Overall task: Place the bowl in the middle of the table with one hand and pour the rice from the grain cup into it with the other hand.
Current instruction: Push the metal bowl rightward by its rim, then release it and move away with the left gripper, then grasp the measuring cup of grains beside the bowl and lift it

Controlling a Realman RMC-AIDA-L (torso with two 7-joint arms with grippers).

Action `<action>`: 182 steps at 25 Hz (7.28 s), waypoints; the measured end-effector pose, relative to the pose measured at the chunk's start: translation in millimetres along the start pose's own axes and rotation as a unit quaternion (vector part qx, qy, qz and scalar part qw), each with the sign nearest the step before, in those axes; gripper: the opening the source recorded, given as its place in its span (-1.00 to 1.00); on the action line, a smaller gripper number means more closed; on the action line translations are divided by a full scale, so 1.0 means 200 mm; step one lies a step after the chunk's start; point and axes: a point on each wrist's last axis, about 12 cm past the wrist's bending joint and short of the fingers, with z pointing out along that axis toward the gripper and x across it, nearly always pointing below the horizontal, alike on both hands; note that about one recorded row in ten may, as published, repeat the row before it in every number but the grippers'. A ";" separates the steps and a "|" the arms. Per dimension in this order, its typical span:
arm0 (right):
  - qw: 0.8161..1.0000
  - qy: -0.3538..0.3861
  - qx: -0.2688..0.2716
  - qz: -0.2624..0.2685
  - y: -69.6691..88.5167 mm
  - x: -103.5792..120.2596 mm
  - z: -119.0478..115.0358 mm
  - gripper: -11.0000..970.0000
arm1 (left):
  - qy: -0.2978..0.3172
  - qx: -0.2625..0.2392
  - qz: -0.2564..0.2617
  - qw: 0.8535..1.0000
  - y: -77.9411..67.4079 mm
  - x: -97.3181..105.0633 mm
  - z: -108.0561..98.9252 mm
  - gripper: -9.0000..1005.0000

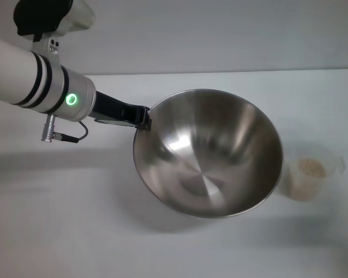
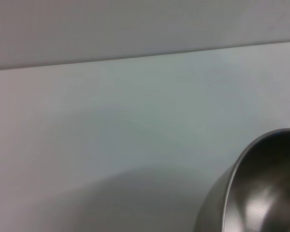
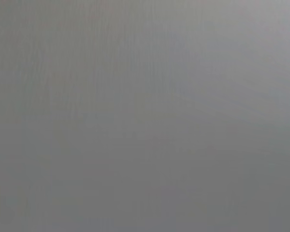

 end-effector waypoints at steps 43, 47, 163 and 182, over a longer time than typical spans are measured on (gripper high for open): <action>1.000 0.001 0.006 -0.004 -0.02 0.00 -0.03 0.31 | 0.021 -0.013 0.003 1.000 0.02 0.01 0.06 -0.91; 1.000 0.002 0.006 -0.005 -0.03 0.00 -0.04 0.31 | 0.020 -0.013 0.002 1.000 0.02 0.01 0.06 -0.91; 0.997 0.062 0.030 0.021 0.10 -0.10 -0.64 0.31 | -0.642 -0.172 0.058 0.745 0.56 0.73 -0.23 0.52; 0.987 0.156 0.030 0.019 0.09 -0.07 -0.84 0.32 | -0.626 -0.183 0.061 0.756 0.59 0.73 -0.23 0.52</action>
